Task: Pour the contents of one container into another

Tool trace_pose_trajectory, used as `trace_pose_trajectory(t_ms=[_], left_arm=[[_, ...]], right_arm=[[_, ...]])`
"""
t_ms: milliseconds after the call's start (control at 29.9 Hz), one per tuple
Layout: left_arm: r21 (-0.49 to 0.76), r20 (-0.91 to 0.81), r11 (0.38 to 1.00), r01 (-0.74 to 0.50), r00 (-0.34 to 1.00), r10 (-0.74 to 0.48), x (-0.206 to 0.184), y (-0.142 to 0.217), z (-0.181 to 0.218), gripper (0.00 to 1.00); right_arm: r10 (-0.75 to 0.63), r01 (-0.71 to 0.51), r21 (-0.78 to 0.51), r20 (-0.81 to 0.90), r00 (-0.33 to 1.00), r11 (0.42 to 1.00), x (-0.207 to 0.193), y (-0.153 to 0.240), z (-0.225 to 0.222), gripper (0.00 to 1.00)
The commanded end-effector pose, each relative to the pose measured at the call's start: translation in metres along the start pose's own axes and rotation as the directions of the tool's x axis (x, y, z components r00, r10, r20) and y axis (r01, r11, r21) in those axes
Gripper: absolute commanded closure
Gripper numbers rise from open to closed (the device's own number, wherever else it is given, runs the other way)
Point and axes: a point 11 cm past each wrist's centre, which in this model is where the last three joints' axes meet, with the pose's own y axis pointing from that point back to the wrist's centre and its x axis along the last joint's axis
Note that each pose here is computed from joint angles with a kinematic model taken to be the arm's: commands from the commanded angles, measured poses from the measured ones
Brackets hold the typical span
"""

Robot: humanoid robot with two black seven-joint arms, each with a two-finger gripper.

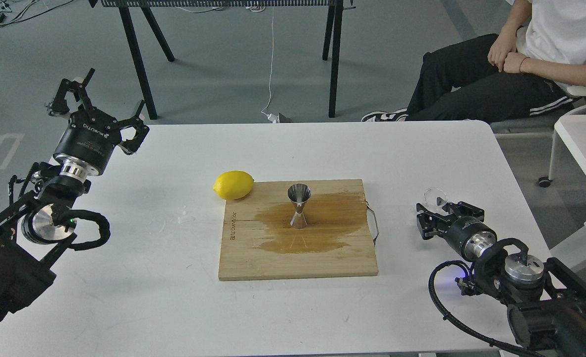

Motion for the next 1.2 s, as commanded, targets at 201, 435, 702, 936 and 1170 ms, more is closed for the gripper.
trace_pose_trajectory(t_ms=[201, 435, 702, 936, 1170], left_arm=[[-0.001, 0.002, 1.000, 0.001, 1.000, -0.001, 0.000, 0.000, 0.001, 0.00], [-0.001, 0.002, 1.000, 0.001, 1.000, -0.001, 0.000, 0.000, 0.001, 0.00], [-0.001, 0.001, 1.000, 0.002, 1.000, -0.002, 0.000, 0.000, 0.001, 0.00], [-0.001, 0.005, 1.000, 0.001, 1.000, -0.001, 0.001, 0.000, 0.003, 0.00], [-0.002, 0.007, 1.000, 0.001, 1.000, -0.001, 0.001, 0.000, 0.003, 0.00]], right_arm=[[0.005, -0.005, 0.004, 0.003, 1.000, 1.000, 0.006, 0.003, 0.000, 0.12], [0.002, -0.002, 0.006, 0.004, 1.000, 1.000, 0.006, 0.003, 0.000, 0.09], [-0.015, 0.015, -0.007, 0.009, 1.000, 1.000, 0.005, 0.007, 0.002, 0.06], [-0.177, 0.174, -0.055, -0.054, 0.983, 0.983, -0.020, 0.033, 0.005, 0.06], [-0.323, 0.322, -0.028, -0.113, 0.940, 0.946, -0.067, 0.041, -0.017, 0.01]])
